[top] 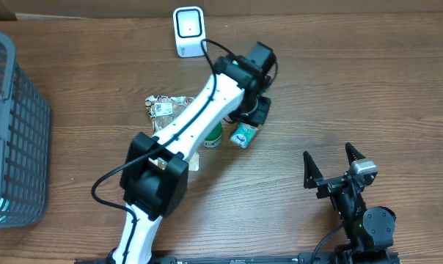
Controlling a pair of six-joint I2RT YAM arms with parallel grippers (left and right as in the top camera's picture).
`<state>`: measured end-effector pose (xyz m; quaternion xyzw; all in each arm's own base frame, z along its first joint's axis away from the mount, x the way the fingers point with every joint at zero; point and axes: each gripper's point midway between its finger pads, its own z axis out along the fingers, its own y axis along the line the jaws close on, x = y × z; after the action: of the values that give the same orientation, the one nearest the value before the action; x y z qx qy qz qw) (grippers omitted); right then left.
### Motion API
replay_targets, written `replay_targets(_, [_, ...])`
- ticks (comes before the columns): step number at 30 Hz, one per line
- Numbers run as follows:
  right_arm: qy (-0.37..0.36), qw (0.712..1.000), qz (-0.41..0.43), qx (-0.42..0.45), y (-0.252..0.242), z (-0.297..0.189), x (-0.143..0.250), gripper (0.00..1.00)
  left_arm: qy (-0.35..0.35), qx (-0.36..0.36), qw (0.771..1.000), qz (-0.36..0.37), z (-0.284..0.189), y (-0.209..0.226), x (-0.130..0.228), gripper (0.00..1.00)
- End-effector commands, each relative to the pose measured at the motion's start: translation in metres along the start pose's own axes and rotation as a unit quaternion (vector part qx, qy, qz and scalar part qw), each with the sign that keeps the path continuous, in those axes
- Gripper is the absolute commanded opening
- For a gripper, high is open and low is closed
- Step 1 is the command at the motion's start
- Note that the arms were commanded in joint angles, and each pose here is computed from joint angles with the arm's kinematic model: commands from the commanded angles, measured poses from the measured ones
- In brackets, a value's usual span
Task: Scan the item barcode
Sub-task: 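Carry the Kleenex pack with the left gripper past the white scanner, then lower the Kleenex pack right of the green tissue pack and release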
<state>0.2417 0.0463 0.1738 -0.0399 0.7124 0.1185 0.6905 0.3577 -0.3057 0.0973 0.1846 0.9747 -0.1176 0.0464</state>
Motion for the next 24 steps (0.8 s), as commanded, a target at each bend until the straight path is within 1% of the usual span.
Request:
replay_targets(1, [-0.002, 1.0, 0.001, -0.001, 0.0, 0.0, 0.002, 1.0, 0.008, 0.006, 1.0, 0.006, 0.016, -0.021, 0.006, 0.21])
replay_targets(7, [-0.002, 1.0, 0.002, -0.001, 0.0, 0.0, 0.002, 1.0, 0.003, 0.009, 0.999, 0.034, 0.031, -0.052, 0.011, 0.22])
replay_targets(9, [-0.002, 1.0, 0.001, -0.001, 0.0, 0.0, 0.002, 1.0, 0.005, 0.001, 0.999, 0.038, 0.037, -0.056, 0.014, 0.25])
replay_targets(10, [-0.002, 1.0, 0.001, -0.001, 0.0, 0.0, 0.002, 1.0, 0.007, -0.003, 0.999, 0.04, 0.04, -0.057, 0.015, 0.27])
replay_targets(12, [-0.002, 1.0, 0.001, -0.001, 0.0, 0.0, 0.002, 1.0, 0.013, -0.012, 0.999, 0.038, 0.049, -0.056, 0.018, 0.28])
replay_targets(17, [-0.002, 1.0, 0.001, -0.001, 0.0, 0.0, 0.002, 1.0, 0.028, -0.021, 0.999, 0.005, 0.068, -0.052, 0.021, 0.3])
replay_targets(24, [-0.002, 1.0, 0.001, -0.001, 0.0, 0.0, 0.002, 1.0, 0.026, -0.024, 0.999, -0.012, 0.086, -0.045, 0.015, 0.31])
